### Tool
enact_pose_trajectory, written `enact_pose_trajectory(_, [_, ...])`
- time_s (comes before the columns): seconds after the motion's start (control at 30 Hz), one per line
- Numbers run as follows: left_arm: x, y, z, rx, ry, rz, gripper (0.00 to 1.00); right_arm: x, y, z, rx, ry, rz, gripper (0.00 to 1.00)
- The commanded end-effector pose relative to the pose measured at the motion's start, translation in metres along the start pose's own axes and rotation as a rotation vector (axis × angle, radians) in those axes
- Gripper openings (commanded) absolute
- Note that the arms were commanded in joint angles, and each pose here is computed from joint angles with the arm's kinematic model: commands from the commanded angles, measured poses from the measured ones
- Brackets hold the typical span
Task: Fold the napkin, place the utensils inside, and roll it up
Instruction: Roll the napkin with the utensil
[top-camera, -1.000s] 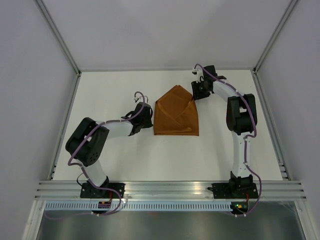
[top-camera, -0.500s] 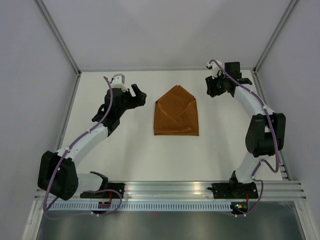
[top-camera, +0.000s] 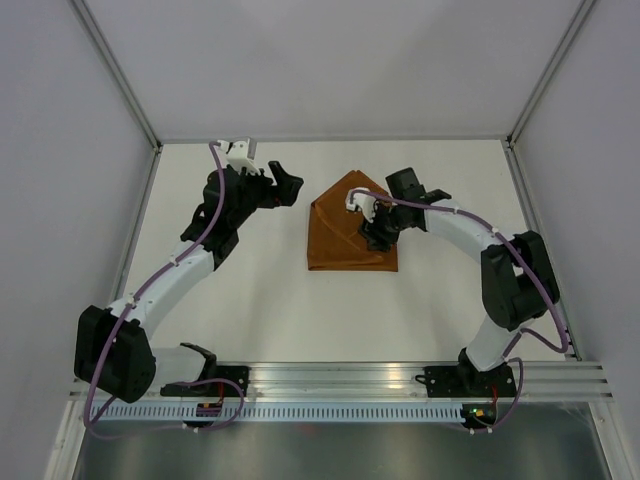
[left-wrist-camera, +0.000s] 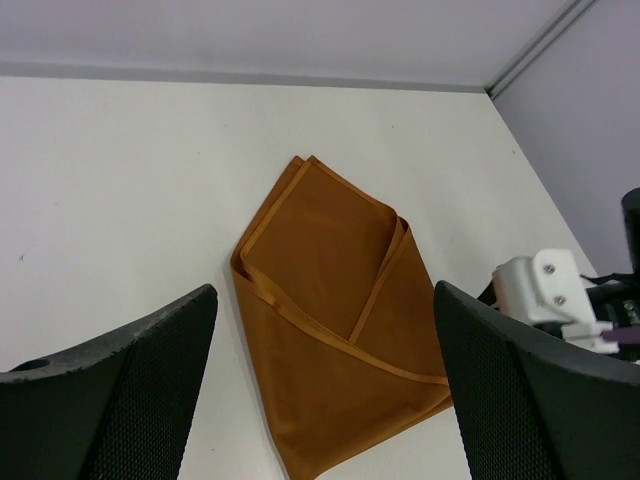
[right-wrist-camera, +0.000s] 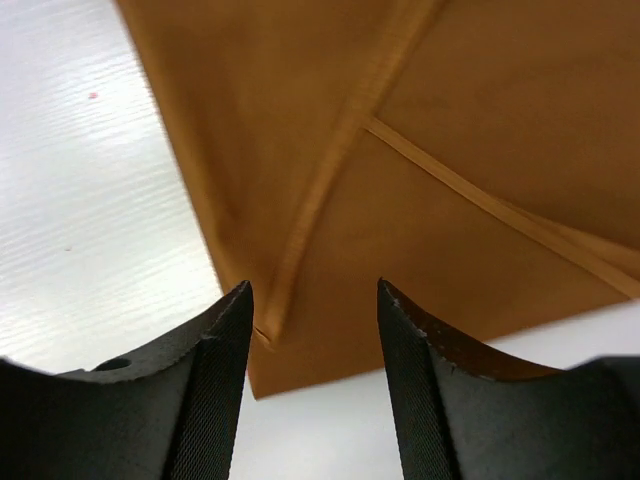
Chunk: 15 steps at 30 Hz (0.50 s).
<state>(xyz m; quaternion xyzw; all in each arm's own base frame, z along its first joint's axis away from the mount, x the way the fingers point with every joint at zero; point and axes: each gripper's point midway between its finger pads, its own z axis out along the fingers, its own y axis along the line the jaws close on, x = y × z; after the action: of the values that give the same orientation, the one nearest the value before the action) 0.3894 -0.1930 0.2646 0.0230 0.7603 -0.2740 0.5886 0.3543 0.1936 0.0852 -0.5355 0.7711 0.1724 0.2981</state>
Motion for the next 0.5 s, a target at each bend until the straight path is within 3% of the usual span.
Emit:
enact_pose_trajectory(0.0, [-0.027, -0.017, -0.002, 0.072, -0.068, 0.066, 0.92, -0.02, 0.023, 0.016, -0.095, -0.038, -0.152, 0.59])
enact_pose_trajectory(0.2, [-0.023, -0.019, 0.001, 0.085, -0.035, 0.076, 0.9, -0.013, 0.063, 0.032, -0.258, 0.037, -0.231, 0.59])
enact_pose_trajectory(0.47, [-0.017, -0.017, 0.002, 0.083, -0.031, 0.074, 0.89, -0.008, 0.077, 0.051, -0.297, 0.059, -0.29, 0.61])
